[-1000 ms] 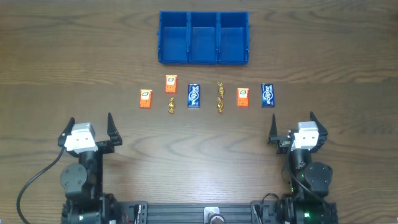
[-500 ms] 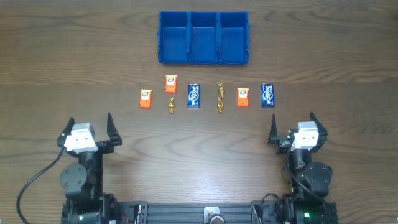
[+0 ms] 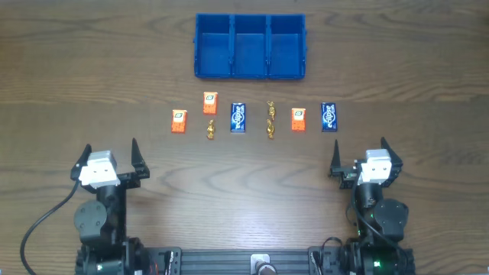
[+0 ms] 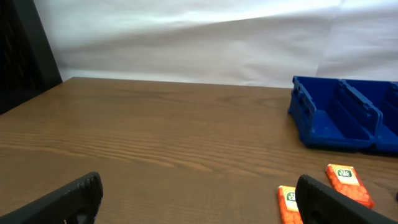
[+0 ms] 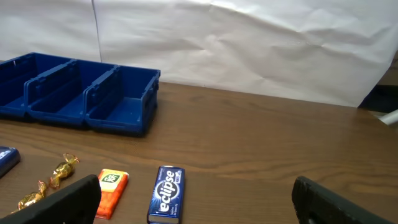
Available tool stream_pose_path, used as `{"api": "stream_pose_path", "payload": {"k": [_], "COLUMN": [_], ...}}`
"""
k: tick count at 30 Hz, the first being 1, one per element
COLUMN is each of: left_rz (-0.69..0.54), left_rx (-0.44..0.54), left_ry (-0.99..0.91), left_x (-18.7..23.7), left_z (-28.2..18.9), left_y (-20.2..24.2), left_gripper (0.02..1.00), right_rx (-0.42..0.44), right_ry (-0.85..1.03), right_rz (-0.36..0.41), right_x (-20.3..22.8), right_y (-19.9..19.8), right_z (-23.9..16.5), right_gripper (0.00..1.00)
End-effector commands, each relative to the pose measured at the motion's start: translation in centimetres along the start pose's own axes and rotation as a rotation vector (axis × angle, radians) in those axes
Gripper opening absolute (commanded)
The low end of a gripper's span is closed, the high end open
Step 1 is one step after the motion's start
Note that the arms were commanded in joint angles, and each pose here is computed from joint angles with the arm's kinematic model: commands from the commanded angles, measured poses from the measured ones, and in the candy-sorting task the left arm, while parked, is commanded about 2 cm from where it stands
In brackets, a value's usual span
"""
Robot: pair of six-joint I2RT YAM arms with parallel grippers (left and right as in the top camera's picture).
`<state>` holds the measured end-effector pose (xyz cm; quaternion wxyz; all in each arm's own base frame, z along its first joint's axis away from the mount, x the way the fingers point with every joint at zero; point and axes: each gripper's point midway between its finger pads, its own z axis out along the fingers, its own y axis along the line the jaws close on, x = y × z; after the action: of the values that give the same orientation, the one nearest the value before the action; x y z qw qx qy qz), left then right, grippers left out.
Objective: Sort Candies Into Trays
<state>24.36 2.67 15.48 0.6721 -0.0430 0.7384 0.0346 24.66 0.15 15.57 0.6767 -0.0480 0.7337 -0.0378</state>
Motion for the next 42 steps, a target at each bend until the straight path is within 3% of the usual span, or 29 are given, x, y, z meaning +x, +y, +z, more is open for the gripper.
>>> {"api": "stream_pose_path", "payload": {"k": [1,36,42], "left_rz": [0.016,0.015,-0.087], "left_rx": [-0.038,-0.029,0.009], "left_ry": [0.069,0.069,0.062], "left_x": [1.96,1.97,1.54], "left_z": [0.01,0.02,-0.03], "left_y": [0.71,0.52,-0.23], "left_gripper": [0.993,0.996,0.996], "right_rx": [0.007,0.007,0.007], "right_ry": [0.014,0.014,0.014], "right_rz": [-0.014,-0.014,-0.014], "right_x": [0.31,0.31,0.31], "right_y": [-0.1,-0.1,-0.1], "right_z": [0.0,0.0,0.0], "right_gripper": [0.998,0.998,0.998]}}
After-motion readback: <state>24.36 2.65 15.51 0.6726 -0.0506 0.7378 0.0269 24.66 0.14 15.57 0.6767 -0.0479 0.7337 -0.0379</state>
